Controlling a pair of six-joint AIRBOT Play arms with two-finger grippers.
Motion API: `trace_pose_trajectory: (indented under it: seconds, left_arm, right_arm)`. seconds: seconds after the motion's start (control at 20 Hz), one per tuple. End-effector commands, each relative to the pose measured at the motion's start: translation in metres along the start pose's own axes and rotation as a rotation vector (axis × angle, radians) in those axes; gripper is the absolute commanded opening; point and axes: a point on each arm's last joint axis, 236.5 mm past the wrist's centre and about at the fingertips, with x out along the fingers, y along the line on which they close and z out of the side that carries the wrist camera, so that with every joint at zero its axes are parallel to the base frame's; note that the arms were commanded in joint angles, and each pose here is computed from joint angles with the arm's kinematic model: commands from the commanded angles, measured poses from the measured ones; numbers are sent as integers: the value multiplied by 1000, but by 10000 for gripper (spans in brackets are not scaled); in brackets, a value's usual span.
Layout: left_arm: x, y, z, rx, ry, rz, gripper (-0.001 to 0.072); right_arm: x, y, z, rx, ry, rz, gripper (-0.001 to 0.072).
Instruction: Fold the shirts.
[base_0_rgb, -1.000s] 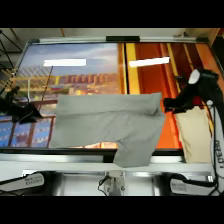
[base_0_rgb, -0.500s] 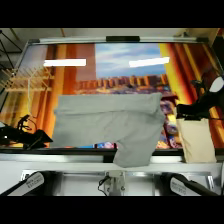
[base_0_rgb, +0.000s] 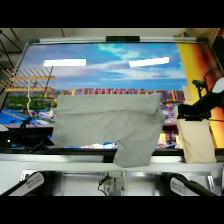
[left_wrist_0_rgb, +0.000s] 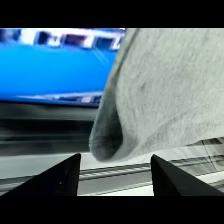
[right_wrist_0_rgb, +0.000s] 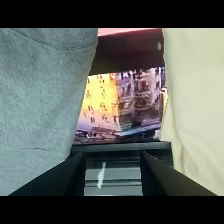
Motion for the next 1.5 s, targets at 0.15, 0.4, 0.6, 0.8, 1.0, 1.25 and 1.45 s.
trace_pose_trajectory:
  seconds: [0.15,0.4,0.6,0.8,1.0,1.25,1.45]
  left_arm:
    - [19,-3,13,-86,-81,-47,436]
    - [20,-3,14,-120,-88,-49,33]
    - [20,-4,12,-112,-78,-53,33]
    - [20,-5,10,-101,-72,-57,32]
    - [20,-8,6,-99,-53,-65,32]
    - [19,-7,7,-98,-58,-63,32]
    - [17,-5,13,-92,-81,-54,32]
  right_arm:
    - [0,2,-3,1,12,9,464]
    - [6,13,-13,20,28,52,454]
    - [59,49,-83,64,138,202,465]
    - [109,70,-140,34,240,231,464]
    - [134,87,-154,16,244,194,463]
    - [146,107,-157,38,224,230,437]
    - [145,118,-164,55,250,256,110]
